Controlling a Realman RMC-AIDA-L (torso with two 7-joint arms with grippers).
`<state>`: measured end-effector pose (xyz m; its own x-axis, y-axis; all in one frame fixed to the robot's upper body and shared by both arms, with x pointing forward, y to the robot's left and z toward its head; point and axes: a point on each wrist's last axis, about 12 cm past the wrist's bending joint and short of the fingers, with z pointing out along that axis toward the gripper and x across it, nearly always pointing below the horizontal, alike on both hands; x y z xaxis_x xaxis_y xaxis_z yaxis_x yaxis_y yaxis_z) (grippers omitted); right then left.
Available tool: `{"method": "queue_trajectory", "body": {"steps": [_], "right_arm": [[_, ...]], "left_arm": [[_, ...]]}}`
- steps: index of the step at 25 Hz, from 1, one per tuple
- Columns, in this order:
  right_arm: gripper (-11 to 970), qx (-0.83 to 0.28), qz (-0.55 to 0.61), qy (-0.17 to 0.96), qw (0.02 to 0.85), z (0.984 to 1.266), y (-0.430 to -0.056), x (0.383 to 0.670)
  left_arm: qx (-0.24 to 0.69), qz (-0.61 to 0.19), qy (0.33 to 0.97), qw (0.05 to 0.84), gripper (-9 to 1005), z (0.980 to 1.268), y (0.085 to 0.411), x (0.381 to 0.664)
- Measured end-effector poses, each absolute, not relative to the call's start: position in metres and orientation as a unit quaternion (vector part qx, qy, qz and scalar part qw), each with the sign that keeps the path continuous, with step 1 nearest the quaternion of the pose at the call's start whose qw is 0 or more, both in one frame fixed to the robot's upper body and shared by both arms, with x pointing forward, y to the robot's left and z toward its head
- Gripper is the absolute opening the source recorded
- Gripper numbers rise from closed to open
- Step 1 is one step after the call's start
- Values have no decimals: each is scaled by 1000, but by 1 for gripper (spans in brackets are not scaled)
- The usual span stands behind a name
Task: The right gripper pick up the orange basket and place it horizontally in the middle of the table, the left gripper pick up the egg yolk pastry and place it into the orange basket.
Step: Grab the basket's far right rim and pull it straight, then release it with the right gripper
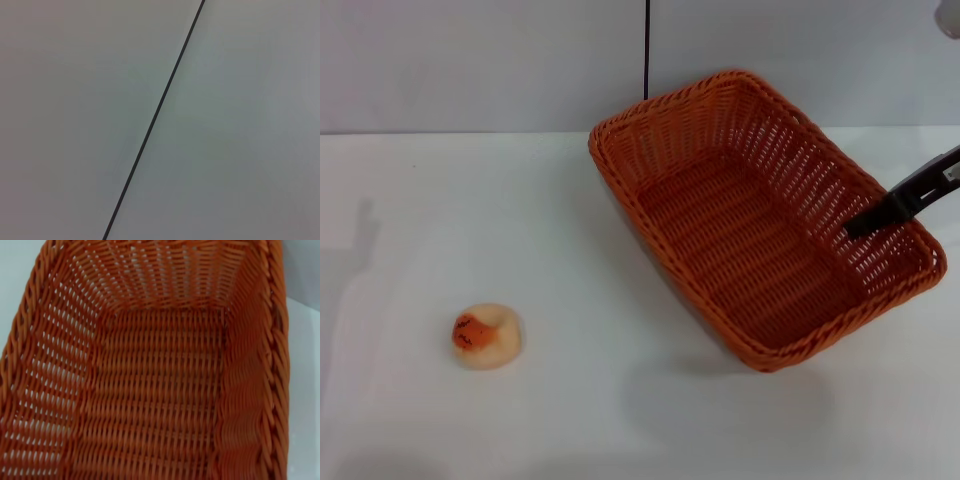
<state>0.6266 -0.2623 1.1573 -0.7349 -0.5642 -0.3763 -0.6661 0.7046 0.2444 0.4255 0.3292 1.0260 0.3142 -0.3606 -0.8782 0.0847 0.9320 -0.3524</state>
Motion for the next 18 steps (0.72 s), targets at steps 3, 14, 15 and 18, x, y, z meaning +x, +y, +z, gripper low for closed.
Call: {"method": "queue_trajectory", "body": {"steps": [3,14,15,18], "right_arm": [[494,-339,182,913,135,1157,-262,626],[195,-339,180,913,138,1158,-263,627],[195,-339,179,913,139,1158,-263,627],[195,-336,180,912,150,1162,-266,627]], "left_arm": [[-121,-140,569,801,703,1026,329,426],[-122,-141,568,801,700,1026,329,426],[-122,-141,568,801,700,1026,329,426],[-123,-142,568,801,700,1026,329,426]]}}
